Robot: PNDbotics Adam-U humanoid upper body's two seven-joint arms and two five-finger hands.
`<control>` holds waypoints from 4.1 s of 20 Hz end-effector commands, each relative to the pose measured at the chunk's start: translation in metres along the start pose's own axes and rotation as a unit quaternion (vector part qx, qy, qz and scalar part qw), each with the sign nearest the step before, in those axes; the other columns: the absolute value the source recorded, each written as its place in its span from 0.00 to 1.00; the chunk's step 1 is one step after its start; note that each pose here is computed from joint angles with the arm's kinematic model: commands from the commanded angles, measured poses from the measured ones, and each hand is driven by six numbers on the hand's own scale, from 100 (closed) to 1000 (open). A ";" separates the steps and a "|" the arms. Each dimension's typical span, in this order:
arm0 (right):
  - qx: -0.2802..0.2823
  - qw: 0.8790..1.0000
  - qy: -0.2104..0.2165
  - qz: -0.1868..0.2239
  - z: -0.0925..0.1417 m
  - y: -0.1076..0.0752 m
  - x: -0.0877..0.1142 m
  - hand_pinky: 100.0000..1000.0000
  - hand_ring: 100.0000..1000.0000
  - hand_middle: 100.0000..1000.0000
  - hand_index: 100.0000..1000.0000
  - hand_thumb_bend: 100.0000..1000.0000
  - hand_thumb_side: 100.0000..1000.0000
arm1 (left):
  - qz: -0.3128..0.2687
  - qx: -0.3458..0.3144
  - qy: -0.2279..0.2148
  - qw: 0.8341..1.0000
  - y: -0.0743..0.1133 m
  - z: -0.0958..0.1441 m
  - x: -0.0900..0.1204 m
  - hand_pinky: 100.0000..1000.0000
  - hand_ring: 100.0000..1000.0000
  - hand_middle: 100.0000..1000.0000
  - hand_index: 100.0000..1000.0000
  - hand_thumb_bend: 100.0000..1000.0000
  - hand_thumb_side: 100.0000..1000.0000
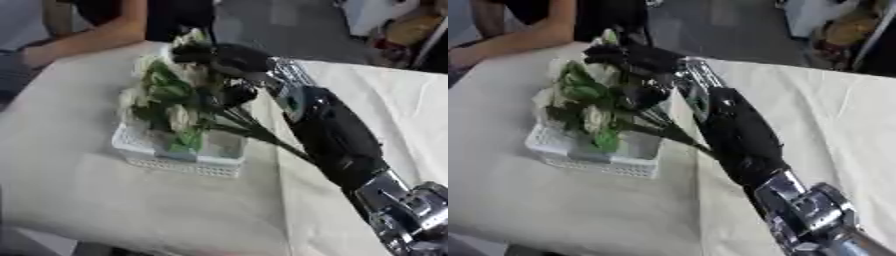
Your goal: Pick up objects on the table and place them in the box.
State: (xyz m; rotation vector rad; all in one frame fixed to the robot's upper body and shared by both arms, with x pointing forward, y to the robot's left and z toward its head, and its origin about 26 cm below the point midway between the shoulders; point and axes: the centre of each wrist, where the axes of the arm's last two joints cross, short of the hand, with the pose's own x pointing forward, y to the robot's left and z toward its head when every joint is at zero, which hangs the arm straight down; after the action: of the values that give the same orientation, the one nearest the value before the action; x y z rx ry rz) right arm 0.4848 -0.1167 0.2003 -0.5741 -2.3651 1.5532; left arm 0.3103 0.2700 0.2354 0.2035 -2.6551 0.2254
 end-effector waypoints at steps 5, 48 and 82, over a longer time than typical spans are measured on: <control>-0.187 0.981 0.015 0.039 -0.013 -0.035 0.003 1.00 1.00 1.00 1.00 0.25 0.00 | 0.001 -0.008 -0.014 1.000 0.000 -0.005 0.006 0.43 0.46 0.58 0.65 0.04 0.84; 0.444 0.895 -0.023 0.017 0.008 0.007 -0.006 0.84 0.78 0.72 0.77 0.00 0.43 | -0.002 -0.016 -0.018 1.000 0.001 -0.006 0.007 0.43 0.46 0.57 0.65 0.04 0.83; -0.347 0.921 -0.016 0.175 0.057 -0.179 0.004 0.94 0.87 0.87 0.85 0.32 0.00 | -0.043 -0.011 -0.004 0.999 0.018 0.001 0.005 0.43 0.47 0.58 0.65 0.04 0.83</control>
State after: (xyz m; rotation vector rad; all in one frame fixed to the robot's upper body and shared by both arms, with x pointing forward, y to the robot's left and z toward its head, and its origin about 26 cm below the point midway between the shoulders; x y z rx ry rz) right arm 0.4388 -0.2047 0.3127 -1.0923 -2.8908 0.8289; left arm 0.3059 0.2818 0.2241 0.2768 -2.6140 0.1852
